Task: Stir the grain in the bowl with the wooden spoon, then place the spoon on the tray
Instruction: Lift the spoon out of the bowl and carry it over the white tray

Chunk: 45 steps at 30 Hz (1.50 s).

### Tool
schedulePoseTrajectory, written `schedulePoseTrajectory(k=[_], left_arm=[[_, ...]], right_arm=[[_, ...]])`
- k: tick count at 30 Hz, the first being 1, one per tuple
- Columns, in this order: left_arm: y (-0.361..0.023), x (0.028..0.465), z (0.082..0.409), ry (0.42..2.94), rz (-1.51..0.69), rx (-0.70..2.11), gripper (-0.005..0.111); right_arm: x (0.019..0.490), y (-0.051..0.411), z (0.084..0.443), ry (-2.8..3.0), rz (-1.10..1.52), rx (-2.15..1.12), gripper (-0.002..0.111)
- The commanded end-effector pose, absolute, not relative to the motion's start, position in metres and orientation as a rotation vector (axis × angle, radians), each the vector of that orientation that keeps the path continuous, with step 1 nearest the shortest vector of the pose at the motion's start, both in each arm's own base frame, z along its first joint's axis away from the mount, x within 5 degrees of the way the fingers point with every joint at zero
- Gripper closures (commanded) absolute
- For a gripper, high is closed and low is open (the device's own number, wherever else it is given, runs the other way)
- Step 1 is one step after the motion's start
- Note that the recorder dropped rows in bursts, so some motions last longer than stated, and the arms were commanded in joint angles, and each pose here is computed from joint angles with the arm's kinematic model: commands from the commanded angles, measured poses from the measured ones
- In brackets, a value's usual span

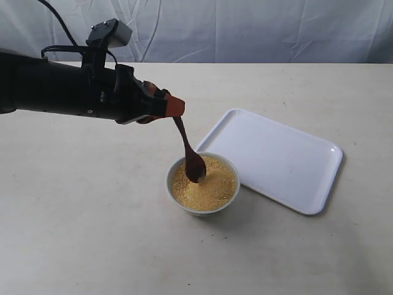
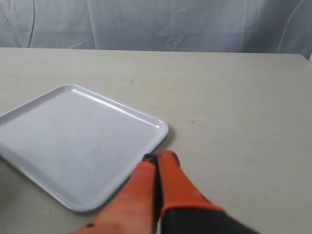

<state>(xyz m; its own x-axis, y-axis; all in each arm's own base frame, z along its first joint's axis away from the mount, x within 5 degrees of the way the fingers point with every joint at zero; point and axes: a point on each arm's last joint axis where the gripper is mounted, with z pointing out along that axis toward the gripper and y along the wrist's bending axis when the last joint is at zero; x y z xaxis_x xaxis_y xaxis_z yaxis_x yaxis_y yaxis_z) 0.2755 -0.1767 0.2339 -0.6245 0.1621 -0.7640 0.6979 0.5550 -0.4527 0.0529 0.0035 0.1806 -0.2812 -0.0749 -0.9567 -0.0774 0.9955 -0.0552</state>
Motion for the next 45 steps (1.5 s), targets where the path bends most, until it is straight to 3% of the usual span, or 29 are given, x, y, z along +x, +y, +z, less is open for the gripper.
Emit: schedulePoseTrajectory(k=[1, 12, 20, 25, 30, 45], left_arm=[[-0.176, 0.271, 0.236, 2.121, -1.005, 0.72, 0.107], [-0.176, 0.271, 0.265, 2.039, -1.018, 0.703, 0.107], [-0.175, 0.273, 0.265, 2.08, -1.041, 0.615, 0.107], [-0.179, 0.282, 0.267, 2.055, -1.188, 0.378, 0.107], [-0.187, 0.296, 0.267, 2.067, -1.246, 0.343, 0.107], [-0.282, 0.341, 0.22, 2.272, -1.331, 0.069, 0.107]], right_arm=[[0.053, 0.003, 0.181, 1.842, 0.002, -0.109, 0.108], [0.053, 0.003, 0.181, 1.842, 0.002, -0.109, 0.108], [0.053, 0.003, 0.181, 1.842, 0.002, -0.109, 0.108], [0.053, 0.003, 0.181, 1.842, 0.002, -0.109, 0.108], [0.053, 0.003, 0.181, 1.842, 0.002, -0.109, 0.108], [0.053, 0.004, 0.181, 1.842, 0.004, -0.108, 0.108]])
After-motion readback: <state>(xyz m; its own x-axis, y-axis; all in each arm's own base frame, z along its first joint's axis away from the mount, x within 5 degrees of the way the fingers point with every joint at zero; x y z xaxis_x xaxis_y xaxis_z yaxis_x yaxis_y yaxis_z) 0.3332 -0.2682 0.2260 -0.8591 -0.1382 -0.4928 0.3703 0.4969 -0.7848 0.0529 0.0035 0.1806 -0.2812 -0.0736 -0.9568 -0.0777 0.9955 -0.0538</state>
